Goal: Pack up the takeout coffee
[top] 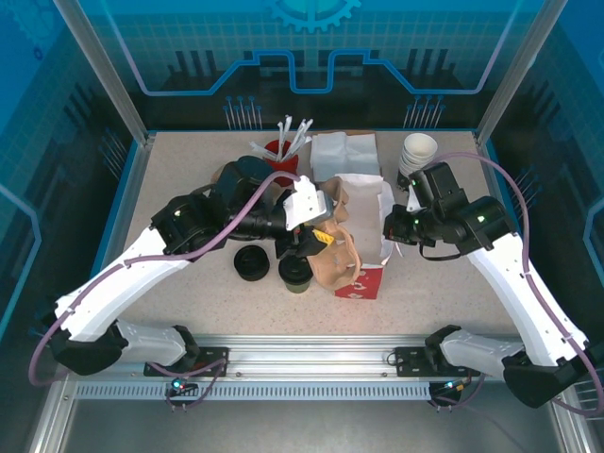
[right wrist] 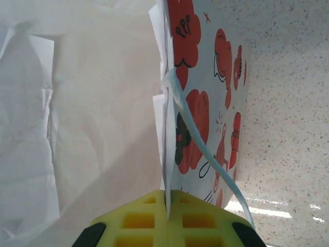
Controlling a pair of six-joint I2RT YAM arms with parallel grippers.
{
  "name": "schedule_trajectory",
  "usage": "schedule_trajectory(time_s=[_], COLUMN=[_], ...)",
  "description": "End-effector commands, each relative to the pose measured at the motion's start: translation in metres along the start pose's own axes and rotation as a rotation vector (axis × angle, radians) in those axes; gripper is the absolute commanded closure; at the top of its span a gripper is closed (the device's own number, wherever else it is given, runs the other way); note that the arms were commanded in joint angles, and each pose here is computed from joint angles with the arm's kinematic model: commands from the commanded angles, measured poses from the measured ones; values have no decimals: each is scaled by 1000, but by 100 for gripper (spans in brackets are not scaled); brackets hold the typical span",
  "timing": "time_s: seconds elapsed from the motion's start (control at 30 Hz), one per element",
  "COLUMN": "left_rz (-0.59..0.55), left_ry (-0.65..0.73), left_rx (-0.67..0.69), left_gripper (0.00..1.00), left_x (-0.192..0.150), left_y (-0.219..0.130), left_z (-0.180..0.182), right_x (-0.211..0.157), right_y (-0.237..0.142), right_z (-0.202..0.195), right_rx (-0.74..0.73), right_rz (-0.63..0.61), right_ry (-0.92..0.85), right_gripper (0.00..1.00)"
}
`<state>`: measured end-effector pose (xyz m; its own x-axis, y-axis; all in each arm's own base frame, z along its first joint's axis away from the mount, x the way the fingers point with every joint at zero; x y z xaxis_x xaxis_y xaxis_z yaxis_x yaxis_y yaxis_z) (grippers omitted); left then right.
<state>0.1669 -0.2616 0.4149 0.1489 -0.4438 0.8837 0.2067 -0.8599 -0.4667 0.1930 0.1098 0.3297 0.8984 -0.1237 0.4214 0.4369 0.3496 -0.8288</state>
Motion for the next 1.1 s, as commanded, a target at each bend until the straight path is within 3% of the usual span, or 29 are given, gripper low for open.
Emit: schedule_trajectory(time_s=[0.0,0.57,1.07], left_rz=[-2,112,137], left_ry=[-8,20,-91], left_rx=[-47,-113,-218], left_gripper=[59,57,57], left_x=[7,11,-2], left_y=[-2,41,61], left_z=[-6,10,29], right_x=[-10,-19,-19], right_y=[2,10,6], right_z=[2,8,12], right_rx=[34,101,129], right_rz=[37,53,32], right_ry=[-39,-104,-179], right_gripper=[100,100,100])
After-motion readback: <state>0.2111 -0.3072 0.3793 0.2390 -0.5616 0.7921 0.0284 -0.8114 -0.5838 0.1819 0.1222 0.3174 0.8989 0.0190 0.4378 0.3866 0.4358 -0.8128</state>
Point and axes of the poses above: each hand's point on the last joint's axis, 136 mm out from that joint toward the fingers, its own y axis out along the fingers, its own z axis along the line the jaws close on, x = y × z, the point moved 7 cm from there along -y, back along the fingers, and after that the axes turned 5 degrees about -y, right-handed, at the moved point
